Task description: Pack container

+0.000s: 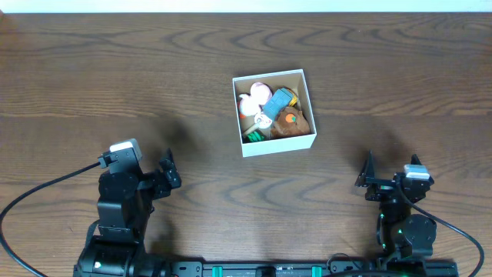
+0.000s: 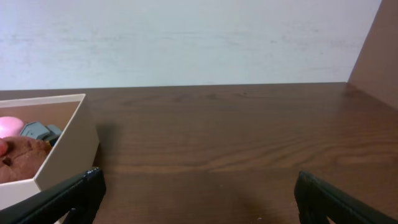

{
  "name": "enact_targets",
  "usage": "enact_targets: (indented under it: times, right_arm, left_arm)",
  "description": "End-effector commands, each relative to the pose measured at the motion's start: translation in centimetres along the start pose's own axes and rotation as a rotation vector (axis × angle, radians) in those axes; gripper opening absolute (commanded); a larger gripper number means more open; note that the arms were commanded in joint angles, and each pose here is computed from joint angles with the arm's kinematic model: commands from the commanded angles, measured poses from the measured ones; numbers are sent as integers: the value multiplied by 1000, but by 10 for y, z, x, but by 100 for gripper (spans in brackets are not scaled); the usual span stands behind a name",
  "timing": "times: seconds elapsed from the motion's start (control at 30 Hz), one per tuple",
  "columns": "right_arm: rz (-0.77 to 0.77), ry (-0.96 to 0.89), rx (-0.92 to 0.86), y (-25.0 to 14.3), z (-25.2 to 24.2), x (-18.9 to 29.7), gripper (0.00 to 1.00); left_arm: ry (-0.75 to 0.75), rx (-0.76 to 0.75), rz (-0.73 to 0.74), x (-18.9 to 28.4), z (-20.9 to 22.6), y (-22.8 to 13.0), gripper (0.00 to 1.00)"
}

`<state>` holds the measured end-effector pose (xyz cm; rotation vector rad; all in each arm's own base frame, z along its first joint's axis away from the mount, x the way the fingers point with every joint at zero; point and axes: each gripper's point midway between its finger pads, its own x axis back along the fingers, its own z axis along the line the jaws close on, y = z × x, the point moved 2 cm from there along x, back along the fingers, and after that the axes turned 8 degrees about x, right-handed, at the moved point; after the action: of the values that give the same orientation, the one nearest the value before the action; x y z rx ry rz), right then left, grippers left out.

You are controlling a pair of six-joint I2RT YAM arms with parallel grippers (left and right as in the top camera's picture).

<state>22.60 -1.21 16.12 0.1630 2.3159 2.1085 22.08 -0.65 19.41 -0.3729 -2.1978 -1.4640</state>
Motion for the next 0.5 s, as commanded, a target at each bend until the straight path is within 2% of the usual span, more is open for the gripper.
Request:
enact_targets:
  times: [0.0, 0.2, 0.37, 0.47]
  right_arm:
    - [1, -2, 12, -1, -1, 0, 99]
    - [1, -2, 12, -1, -1, 0, 99]
    - [1, -2, 12, -1, -1, 0, 99]
    - [1, -2, 12, -1, -1, 0, 99]
  left_arm:
    - [46, -38, -7, 1, 7, 1, 98]
    - [86, -35, 81, 6, 26, -30, 98]
    - [67, 0, 25, 2, 39, -50, 98]
    - [36, -18, -73, -4, 40, -46, 98]
